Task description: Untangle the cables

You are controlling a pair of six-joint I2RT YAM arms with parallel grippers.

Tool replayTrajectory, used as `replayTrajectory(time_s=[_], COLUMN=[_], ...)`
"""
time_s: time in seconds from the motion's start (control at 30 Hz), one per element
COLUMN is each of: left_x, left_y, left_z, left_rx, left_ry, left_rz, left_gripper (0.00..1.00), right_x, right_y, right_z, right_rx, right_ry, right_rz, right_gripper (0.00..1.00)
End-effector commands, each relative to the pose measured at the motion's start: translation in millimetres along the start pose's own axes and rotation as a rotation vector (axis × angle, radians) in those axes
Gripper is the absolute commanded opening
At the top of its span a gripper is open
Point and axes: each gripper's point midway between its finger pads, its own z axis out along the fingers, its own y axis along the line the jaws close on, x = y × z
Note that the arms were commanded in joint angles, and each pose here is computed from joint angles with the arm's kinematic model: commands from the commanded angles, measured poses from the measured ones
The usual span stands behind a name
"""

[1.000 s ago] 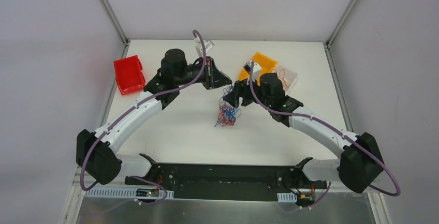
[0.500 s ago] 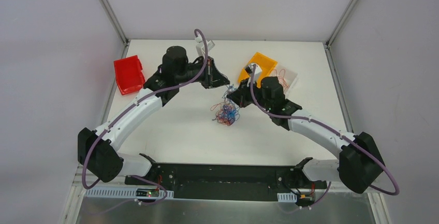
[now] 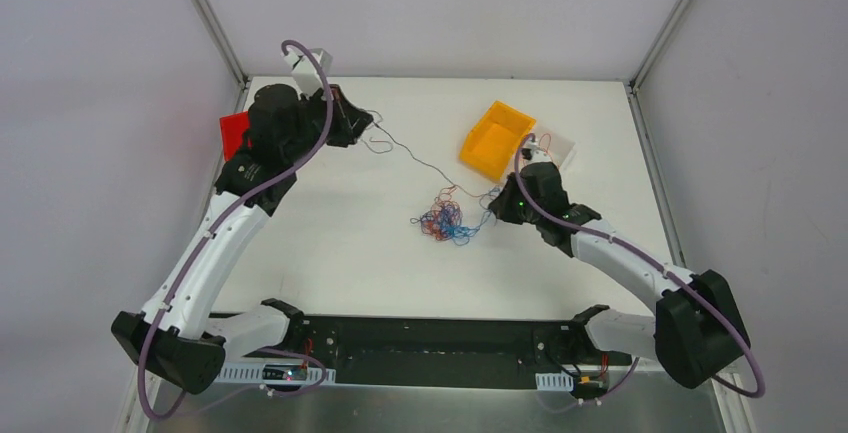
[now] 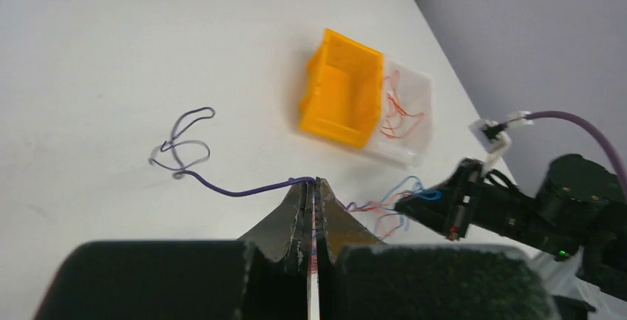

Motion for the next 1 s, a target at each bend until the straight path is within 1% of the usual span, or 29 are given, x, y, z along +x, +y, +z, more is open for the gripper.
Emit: replayTrajectory(time_s=[0.0,0.1,0.2,0.3,0.37,0.5,0.53,0.57,0.6,0.63,0.67,0.73,0.77,0.87,0.97], left_x=[-28.1,-41.2,-51.0,-54.6,-50.2,-36.9,-34.9,-32.2,-28.2,-22.9,-15.3,3.4,14.6,41.5,61.3], left_y=[43.6,61.7,67.6,77.1,71.6,53.3,52.1,51.3,51.6,51.4,50.9,47.4,46.5,54.9,68.6], left_z=[-30.9,-53.1,-69.3,-80.7,-77.1,-57.9,-55.3,-52.9,-49.9,-46.3,-40.8,-27.2,-20.4,-6.7,1.3], left_rx=[-0.286,-0.421,-0.483,-0.559,-0.520,-0.384,-0.374,-0.366,-0.361,-0.353,-0.337,-0.285,-0.264,-0.266,-0.309], left_ry=[-0.097,-0.131,-0.143,-0.126,-0.105,-0.040,-0.032,-0.024,-0.013,-0.001,0.016,0.064,0.095,0.161,0.201], left_rz=[0.065,0.114,0.167,0.195,0.194,0.182,0.174,0.165,0.150,0.127,0.101,0.050,0.020,-0.030,-0.059], left_gripper=[0.00,0.00,0.00,0.00,0.00,0.00,0.00,0.00,0.00,0.00,0.00,0.00,0.00,0.00,0.00], right_x=[-8.5,-10.0,-8.0,-7.1,-5.9,-3.9,-4.0,-3.8,-3.2,-2.4,-1.6,-1.9,-3.1,-4.9,-6.9], right_y=[-58.2,-82.9,-89.2,-90.4,-80.2,-44.7,-37.2,-32.1,-28.1,-26.5,-25.8,-27.0,-29.0,-29.4,-27.1], right_z=[-16.8,-25.3,-31.3,-36.0,-36.7,-37.9,-39.0,-39.9,-40.7,-41.6,-42.2,-42.4,-42.6,-42.1,-38.3], right_rx=[0.230,0.340,0.364,0.362,0.298,0.092,0.055,0.031,0.014,0.009,0.009,0.015,0.025,0.030,0.033], right_ry=[-0.052,-0.064,-0.062,-0.077,-0.067,-0.027,-0.014,0.001,0.016,0.031,0.042,0.041,0.034,0.030,0.050], right_rz=[0.213,0.260,0.263,0.272,0.256,0.207,0.196,0.187,0.178,0.171,0.167,0.159,0.156,0.149,0.149], right_gripper=[0.00,0.00,0.00,0.00,0.00,0.01,0.07,0.16,0.31,0.54,0.66,0.81,0.86,0.98,0.99])
